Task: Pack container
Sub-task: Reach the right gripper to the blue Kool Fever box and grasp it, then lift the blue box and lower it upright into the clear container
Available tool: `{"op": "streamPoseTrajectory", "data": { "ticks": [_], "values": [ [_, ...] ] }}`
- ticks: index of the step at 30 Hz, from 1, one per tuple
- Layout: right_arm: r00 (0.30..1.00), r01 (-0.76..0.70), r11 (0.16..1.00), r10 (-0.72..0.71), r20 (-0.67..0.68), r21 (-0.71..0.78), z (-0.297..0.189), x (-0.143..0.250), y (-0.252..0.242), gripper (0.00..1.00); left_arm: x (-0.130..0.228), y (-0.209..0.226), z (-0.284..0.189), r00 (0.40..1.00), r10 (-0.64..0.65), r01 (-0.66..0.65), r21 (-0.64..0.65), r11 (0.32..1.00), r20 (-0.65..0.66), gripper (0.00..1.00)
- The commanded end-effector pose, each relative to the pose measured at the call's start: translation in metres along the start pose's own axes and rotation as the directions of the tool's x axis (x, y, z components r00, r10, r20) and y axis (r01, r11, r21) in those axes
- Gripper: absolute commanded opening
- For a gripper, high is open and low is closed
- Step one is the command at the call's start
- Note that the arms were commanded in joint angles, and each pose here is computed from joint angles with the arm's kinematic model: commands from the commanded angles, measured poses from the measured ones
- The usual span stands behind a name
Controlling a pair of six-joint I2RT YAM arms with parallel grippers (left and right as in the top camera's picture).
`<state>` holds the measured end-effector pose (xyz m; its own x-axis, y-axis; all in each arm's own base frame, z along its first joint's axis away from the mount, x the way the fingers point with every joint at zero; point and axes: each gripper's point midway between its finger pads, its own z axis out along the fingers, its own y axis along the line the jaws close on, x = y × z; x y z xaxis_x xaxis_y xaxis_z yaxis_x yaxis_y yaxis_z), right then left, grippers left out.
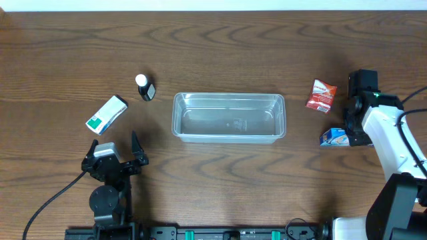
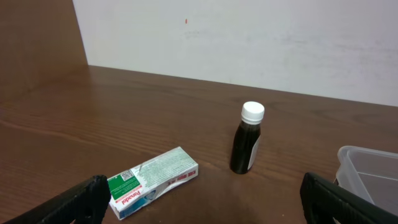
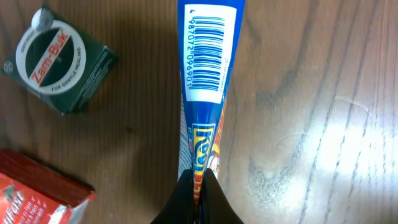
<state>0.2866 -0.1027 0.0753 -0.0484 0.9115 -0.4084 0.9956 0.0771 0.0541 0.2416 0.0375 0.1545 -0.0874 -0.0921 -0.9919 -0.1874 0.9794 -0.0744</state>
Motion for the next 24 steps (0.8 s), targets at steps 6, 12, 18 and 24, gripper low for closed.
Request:
{"op": "streamPoseTrajectory", "data": {
  "ticks": [6,12,18,24],
  "values": [
    [0.957,0.288,0.952,-0.284,0.054,-0.107,-0.032,-0.013,0.007,0.01,0.018,0.005,0.001,0.998,0.021,-0.022,-0.023,0.999,-0.051,0.98],
    [0.773,0.632,0.613,-0.538,0.336,-0.474,-0.141,-0.018,0.064,0.01,0.018,0.005,0.001,0.998,0.021,-0.022,-0.023,0.999,-0.051,0.98],
    [0.289,0.906,-0.180,-0.398,0.871,-0.383,-0.293,0.043,0.093,0.01,0.018,0.005,0.001,0.998,0.021,-0.022,-0.023,0.999,-0.051,0.98],
    [-0.216,0.826,-0.545,-0.075,0.973,0.142,-0.338,0.128,0.079,0.01,0.018,0.005,0.001,0.998,0.021,-0.022,-0.023,0.999,-0.051,0.98]
  ]
}}
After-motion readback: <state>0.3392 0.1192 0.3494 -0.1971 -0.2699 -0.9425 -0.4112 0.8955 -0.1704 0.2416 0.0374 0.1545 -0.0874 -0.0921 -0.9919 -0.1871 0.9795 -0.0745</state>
